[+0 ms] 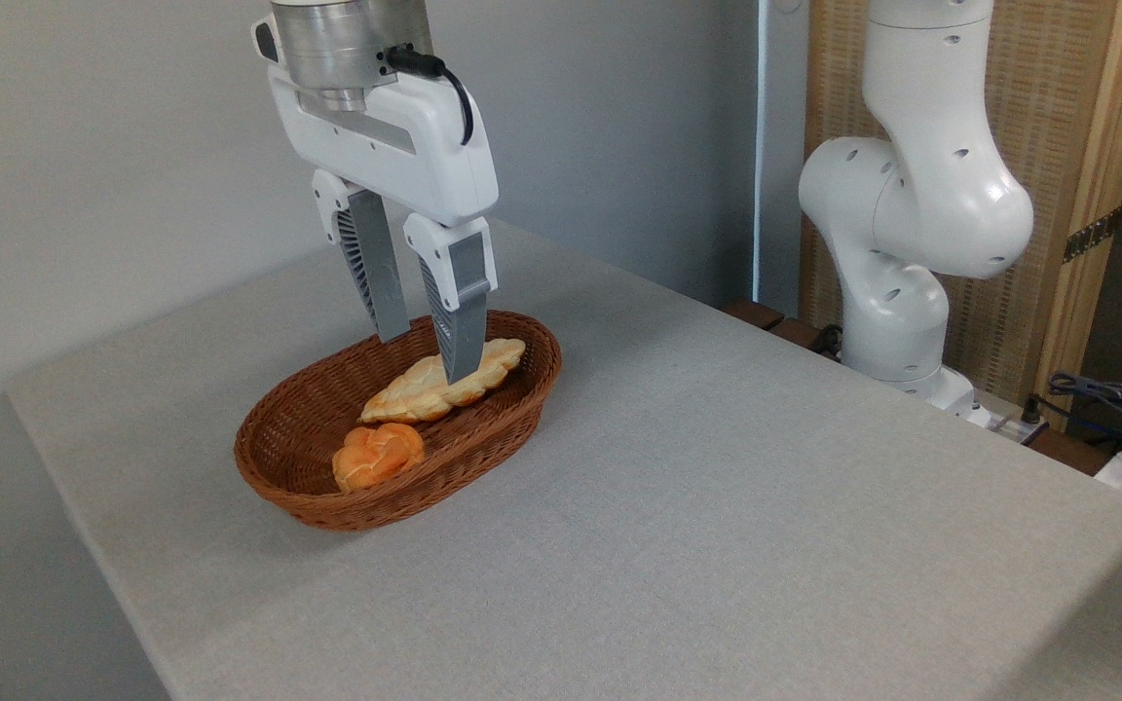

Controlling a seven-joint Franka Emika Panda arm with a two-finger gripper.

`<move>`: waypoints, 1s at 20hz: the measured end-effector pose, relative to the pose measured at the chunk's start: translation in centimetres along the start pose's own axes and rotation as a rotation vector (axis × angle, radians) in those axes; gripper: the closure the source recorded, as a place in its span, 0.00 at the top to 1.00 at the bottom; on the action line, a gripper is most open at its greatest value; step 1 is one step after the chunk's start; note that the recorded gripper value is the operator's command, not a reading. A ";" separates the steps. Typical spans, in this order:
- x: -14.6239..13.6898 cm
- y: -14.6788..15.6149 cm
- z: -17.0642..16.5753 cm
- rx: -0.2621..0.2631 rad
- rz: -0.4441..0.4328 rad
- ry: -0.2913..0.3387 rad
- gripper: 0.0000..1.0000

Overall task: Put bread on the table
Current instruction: 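Move the gripper down over the round orange roll in the basket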

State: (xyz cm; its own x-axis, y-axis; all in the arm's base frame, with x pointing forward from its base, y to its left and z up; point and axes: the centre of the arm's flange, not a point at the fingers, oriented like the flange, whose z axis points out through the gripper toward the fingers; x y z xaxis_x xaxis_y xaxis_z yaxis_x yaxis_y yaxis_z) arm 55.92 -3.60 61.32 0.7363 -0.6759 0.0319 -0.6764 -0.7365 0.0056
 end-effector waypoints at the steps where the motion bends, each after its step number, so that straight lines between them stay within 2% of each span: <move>1: 0.0 0.0 0.0 -0.001 0.000 -0.001 1.00; 15: 0.0 0.4 0.2 -0.023 0.016 -0.013 1.00; 18: 1.1 1.6 0.8 -0.038 0.038 0.004 1.00; 20: 2.8 3.1 2.6 -0.021 0.073 0.030 1.00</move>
State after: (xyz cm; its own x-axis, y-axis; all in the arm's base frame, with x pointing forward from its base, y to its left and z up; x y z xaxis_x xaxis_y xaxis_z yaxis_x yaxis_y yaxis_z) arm 55.98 -7.86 58.83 0.6840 -0.7267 0.0630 -0.7290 -0.6841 0.0235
